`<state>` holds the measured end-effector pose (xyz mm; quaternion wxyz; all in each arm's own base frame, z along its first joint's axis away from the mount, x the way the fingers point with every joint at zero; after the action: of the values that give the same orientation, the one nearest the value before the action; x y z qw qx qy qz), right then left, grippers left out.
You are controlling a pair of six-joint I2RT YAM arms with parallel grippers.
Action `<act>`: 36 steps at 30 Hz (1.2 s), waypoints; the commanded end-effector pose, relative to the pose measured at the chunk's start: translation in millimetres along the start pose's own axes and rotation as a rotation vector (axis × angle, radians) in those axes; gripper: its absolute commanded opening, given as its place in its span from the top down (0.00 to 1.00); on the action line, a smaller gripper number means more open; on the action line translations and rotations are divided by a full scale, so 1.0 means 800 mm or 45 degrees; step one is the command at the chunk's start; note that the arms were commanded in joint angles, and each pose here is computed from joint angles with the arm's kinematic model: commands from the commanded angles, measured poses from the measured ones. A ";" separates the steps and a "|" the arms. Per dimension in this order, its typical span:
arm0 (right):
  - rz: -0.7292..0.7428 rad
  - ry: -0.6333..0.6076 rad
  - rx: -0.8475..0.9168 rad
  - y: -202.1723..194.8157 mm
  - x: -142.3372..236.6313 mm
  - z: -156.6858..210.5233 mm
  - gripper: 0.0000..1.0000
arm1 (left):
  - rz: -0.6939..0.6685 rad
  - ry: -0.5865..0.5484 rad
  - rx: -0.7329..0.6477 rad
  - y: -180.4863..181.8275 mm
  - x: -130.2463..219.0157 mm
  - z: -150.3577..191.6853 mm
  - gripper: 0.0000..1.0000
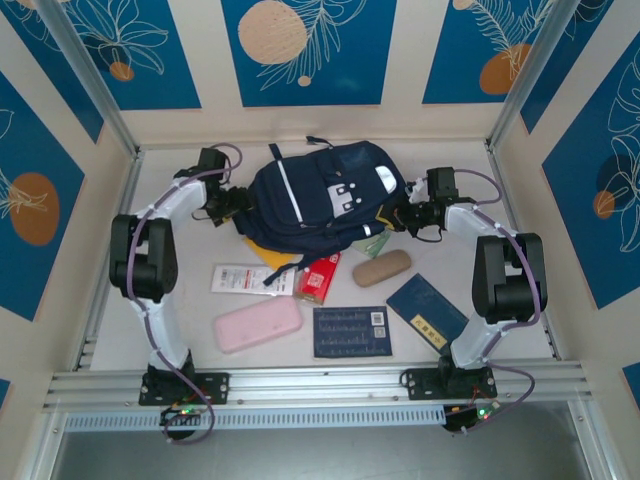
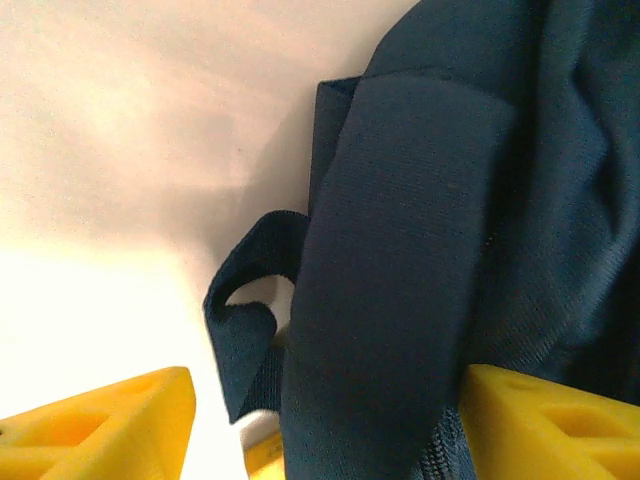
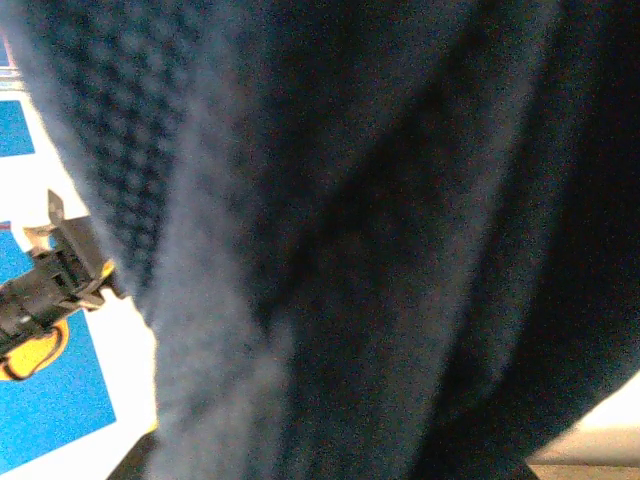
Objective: Pack the student bag
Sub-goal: Move the student bag to the top-center of the table.
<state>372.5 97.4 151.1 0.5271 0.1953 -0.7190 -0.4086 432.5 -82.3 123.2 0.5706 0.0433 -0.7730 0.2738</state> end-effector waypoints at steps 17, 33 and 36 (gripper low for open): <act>-0.213 -0.014 0.046 0.061 0.024 0.014 1.00 | 0.511 -0.004 -0.002 -0.073 0.059 -0.010 1.00; -0.085 -0.211 0.057 0.120 0.125 0.119 0.98 | 0.602 -0.102 -0.051 -0.087 0.165 0.037 1.00; 0.017 -0.202 -0.009 0.074 0.112 0.155 0.98 | 0.500 -0.064 -0.051 -0.070 0.156 0.072 0.86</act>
<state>254.3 119.3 272.1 0.4374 0.2022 -0.7638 -0.4293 383.8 -115.4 242.9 0.4770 -0.1042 -0.7904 0.3700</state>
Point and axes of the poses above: each hand's point on the last joint's axis, 136 mm out from that joint toward the fingers, its own x axis back along the fingers, its own y axis along the line the jaws close on, z = x × y, the point moved 6 cm from there along x, back along the fingers, and after that the axes turned 4 degrees about x, right-handed, at the moved point
